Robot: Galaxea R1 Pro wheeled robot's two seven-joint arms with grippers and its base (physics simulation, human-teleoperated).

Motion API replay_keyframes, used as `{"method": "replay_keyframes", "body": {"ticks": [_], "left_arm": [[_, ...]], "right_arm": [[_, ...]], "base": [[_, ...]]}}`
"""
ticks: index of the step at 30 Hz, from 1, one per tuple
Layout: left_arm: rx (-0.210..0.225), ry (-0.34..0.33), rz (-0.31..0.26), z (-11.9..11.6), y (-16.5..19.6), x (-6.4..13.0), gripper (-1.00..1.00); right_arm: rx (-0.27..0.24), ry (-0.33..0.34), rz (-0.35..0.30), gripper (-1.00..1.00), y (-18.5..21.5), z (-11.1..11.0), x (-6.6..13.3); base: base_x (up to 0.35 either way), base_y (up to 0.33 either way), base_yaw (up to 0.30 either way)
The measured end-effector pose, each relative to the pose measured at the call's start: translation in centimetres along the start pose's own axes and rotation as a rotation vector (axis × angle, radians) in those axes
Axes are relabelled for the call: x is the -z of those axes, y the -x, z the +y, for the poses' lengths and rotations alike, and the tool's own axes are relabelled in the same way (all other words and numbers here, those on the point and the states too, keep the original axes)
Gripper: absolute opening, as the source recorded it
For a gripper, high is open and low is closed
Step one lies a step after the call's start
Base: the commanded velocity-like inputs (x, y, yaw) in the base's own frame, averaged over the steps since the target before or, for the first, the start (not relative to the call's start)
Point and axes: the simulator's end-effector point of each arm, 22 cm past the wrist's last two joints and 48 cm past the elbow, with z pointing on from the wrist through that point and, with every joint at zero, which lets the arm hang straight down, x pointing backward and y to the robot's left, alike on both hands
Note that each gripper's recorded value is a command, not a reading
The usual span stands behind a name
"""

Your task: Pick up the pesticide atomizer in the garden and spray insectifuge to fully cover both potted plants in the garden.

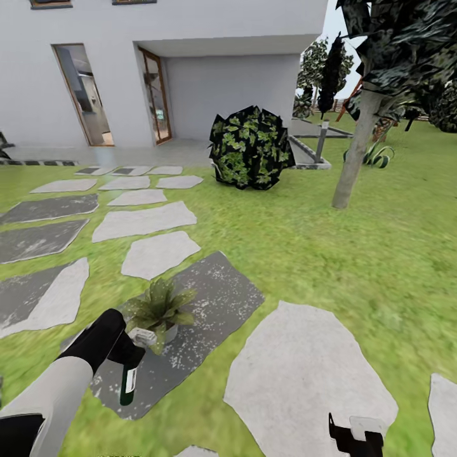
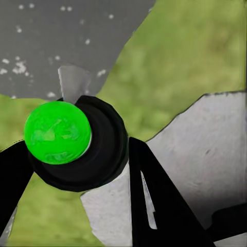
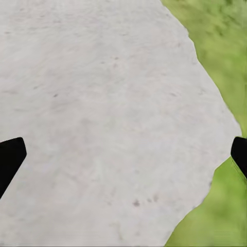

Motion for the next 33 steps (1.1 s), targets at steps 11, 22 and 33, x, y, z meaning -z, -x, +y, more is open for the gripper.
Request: {"method": "replay_keyframes", "body": {"ticks": [11, 22, 33], "left_arm": [[-0.001, 0.000, -0.002, -0.04, 0.07, 0.03, -1.00], [0.000, 0.001, -0.003, 0.05, 0.09, 0.08, -1.00], [-0.001, 0.002, -0.002, 0.06, 0.09, 0.09, -1.00]], "right_arm": [[0.000, 0.000, 0.000, 1.00, 0.00, -0.01, 0.00], [0.000, 0.000, 0.000, 1.00, 0.00, -0.01, 0.00], [0.000, 0.000, 0.000, 1.00, 0.00, 0.00, 0.00]], "base": [[0.095, -0.270, 0.108], [0.096, -0.270, 0.035], [0.126, -0.262, 0.262]]}}
